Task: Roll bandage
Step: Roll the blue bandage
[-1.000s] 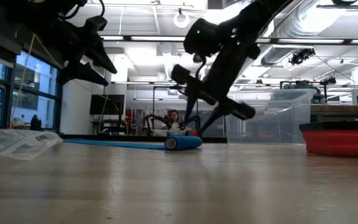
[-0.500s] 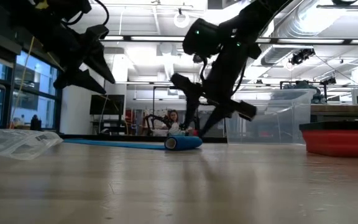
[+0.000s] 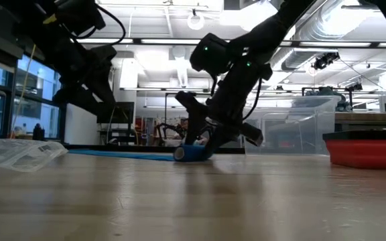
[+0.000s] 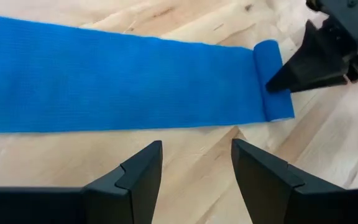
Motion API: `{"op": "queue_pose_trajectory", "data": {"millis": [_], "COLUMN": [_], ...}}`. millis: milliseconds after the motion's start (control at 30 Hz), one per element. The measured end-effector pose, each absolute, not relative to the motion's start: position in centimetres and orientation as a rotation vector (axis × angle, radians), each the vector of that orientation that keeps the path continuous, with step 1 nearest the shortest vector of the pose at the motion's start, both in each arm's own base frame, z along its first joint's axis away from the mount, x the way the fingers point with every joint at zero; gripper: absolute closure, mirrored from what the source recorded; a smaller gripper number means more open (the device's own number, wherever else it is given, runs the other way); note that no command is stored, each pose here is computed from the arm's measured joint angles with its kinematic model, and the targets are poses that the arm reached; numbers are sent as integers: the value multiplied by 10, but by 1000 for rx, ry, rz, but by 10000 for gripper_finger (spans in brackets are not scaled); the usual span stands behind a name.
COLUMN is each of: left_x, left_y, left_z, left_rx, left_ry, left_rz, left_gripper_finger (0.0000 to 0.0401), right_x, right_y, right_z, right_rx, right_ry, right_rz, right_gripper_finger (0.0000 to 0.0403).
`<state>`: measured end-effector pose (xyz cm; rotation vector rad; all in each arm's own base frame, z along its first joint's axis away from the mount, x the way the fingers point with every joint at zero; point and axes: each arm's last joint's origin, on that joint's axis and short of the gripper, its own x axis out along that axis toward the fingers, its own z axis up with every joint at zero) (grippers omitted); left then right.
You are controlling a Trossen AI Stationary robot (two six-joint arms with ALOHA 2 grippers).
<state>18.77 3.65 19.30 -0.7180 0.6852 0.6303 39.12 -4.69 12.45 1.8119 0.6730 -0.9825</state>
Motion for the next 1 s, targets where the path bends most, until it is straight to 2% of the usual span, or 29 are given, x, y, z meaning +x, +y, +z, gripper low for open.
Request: {"op": "queue_pose_trajectory", "data": {"millis": [133,300,333,500,633,800,900,1000], "left_x": [190,191,191,196,207,220,224,228], "left_y": [36,36,36,41,50,67,74,82], "left_z": [190,190,190,188,171,140,122,116], "left_rx": [-732,-731,-713,-583,-493,-519,-546,-577], "left_ry": [703,706,711,701,768,842,895,869], "left_rz": [618,609,602,620,606,682,706,747], "left_gripper_finger": [213,213,213,213,213,216,246,315], "right_x": [389,387,387,375,364,359,358,358], "right_y": [-47,-48,-48,-44,-37,-24,-16,-10], "right_z": [122,124,125,137,146,157,160,162], "right_rx": [1774,1663,1629,1467,1356,1290,1275,1269], "right_ry": [693,731,741,872,988,1058,1072,1077], "right_rz": [-1012,-972,-951,-905,-877,-782,-763,-745], "right_gripper_finger": [273,377,386,394,396,398,398,398]}}
